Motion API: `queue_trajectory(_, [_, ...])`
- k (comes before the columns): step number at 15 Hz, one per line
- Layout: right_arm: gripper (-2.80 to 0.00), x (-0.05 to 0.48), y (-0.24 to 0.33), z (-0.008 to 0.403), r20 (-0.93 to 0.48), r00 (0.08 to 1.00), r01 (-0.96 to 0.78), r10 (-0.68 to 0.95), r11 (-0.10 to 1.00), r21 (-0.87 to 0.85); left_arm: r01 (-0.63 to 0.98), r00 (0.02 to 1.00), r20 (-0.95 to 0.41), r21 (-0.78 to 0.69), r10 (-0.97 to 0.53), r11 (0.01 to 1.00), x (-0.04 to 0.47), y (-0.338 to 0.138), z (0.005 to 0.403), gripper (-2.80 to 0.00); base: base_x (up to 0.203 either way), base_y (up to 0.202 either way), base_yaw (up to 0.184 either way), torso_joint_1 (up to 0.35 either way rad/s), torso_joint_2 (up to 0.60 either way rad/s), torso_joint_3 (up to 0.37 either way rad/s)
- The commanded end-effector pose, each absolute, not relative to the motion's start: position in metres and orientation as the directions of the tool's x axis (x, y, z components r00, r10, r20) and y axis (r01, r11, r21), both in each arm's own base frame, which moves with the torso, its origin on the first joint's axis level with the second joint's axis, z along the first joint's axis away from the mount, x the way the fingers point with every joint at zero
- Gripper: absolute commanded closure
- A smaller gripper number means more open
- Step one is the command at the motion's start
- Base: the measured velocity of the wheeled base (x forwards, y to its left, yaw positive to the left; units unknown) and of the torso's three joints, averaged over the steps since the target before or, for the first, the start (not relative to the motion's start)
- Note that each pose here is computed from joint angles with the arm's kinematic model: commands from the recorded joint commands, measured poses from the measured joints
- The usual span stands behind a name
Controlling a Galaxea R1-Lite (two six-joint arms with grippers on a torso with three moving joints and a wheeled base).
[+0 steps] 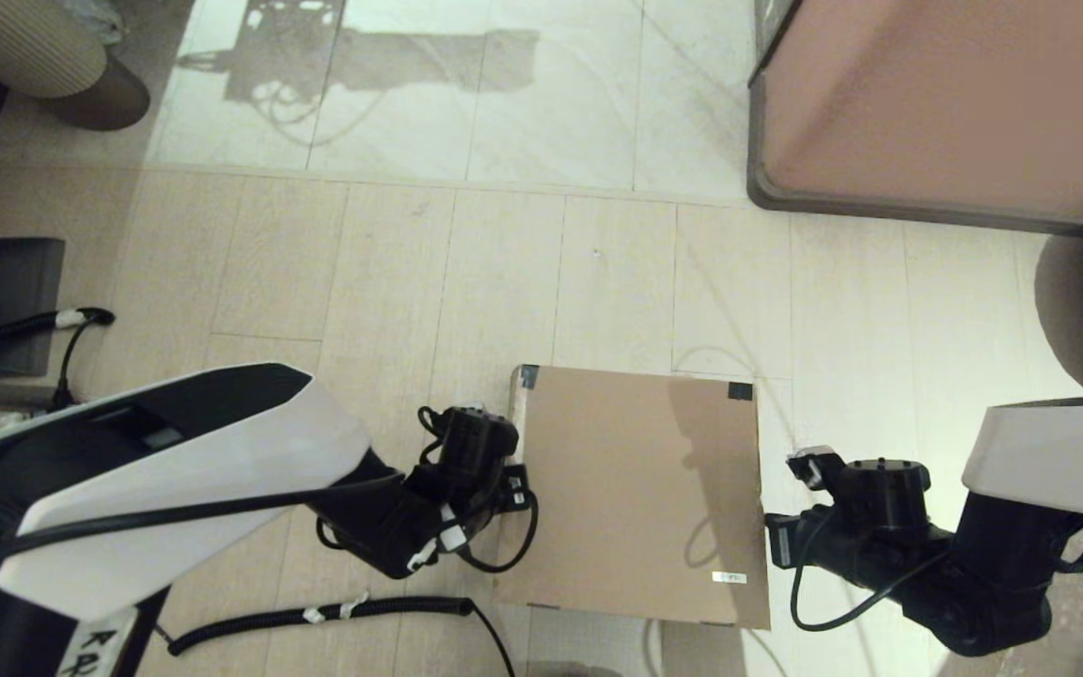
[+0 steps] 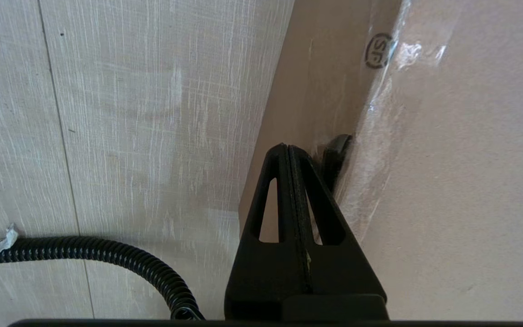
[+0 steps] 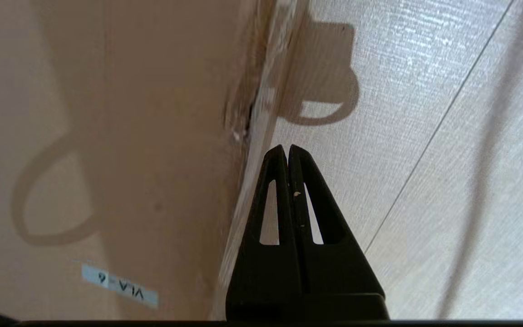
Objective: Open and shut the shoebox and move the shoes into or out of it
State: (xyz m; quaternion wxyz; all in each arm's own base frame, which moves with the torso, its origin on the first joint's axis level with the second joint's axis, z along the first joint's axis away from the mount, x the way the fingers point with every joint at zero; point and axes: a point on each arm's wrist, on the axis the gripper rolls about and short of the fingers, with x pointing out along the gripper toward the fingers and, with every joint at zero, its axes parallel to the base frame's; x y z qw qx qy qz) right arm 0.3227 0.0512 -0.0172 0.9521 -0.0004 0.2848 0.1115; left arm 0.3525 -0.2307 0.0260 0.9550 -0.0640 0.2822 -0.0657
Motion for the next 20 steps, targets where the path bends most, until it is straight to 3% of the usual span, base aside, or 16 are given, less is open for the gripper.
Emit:
queue_trajectory(1, [0.00, 0.330, 0.057, -0.019, -0.528, 0.820, -0.223, 0.220, 0.973, 0.059, 0.088, 0.832, -0.531, -0.159, -0.161, 0.983, 0.353, -0.232, 0.023, 0.00, 0.000, 0.000, 0.000, 0.000, 0.00, 0.000])
queue_trajectory(7, [0.00, 0.360, 0.070, -0.006, -0.483, 0.845, -0.234, 0.227, 0.971, 0.048, 0.095, 0.871, -0.458, -0.197, -0.178, 0.976, 0.378, -0.247, 0.036, 0.00, 0.000, 0.000, 0.000, 0.000, 0.00, 0.000])
queue_trajectory(12, [0.00, 0.397, 0.076, 0.022, -0.390, 0.898, -0.209, 0.206, 0.977, 0.036, 0.099, 0.913, -0.364, -0.242, -0.184, 0.965, 0.402, -0.256, 0.076, 0.00, 0.000, 0.000, 0.000, 0.000, 0.00, 0.000])
queue_trajectory(20, [0.00, 0.420, 0.066, 0.079, -0.257, 0.955, -0.142, 0.151, 0.988, 0.053, -0.012, 0.935, -0.350, -0.214, -0.066, 0.977, 0.398, -0.224, 0.129, 0.00, 0.000, 0.000, 0.000, 0.000, 0.00, 0.000])
